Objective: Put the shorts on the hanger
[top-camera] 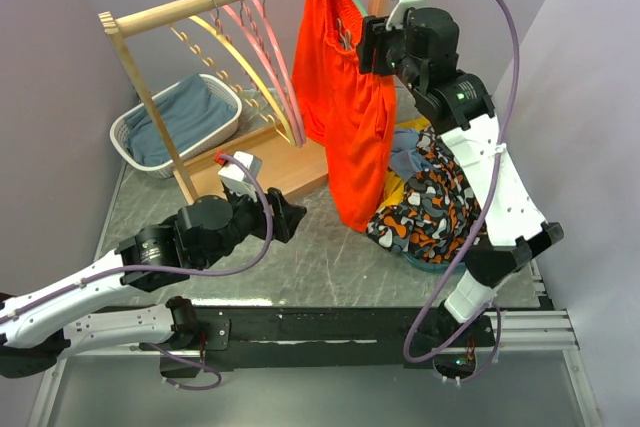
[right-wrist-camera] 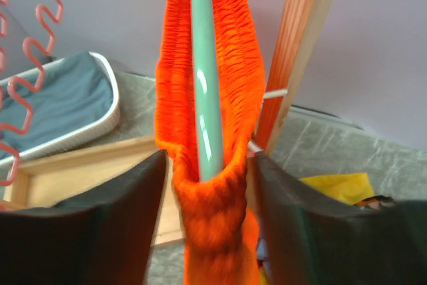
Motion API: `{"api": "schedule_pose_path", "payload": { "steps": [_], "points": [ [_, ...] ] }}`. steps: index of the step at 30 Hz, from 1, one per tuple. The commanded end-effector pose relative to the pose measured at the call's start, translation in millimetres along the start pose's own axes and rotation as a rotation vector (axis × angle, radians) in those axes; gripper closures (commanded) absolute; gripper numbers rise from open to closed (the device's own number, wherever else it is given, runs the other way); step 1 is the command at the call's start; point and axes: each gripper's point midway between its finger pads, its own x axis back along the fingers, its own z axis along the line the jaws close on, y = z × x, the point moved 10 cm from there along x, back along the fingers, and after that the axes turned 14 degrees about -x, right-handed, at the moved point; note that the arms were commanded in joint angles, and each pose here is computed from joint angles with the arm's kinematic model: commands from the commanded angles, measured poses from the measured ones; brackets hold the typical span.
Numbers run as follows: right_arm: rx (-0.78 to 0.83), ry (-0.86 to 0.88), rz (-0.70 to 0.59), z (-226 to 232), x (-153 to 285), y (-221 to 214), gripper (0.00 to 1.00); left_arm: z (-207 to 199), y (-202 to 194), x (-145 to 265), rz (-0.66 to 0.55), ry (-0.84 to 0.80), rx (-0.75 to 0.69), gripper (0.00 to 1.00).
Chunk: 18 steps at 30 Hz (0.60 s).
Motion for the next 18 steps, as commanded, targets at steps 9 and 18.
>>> {"api": "schedule_pose_path", "payload": {
  "steps": [9, 18],
  "points": [
    [-0.321, 0.125, -0.111, -11, 131, -5, 0.02, -4, -14, -16, -0.004, 0.048, 0.085, 0.04],
    [-0.479, 0.169, 0.062, -41, 173, -149, 0.0, -4, -43, -30, 0.029, 0.063, 0.127, 0.04]
  ]
}}
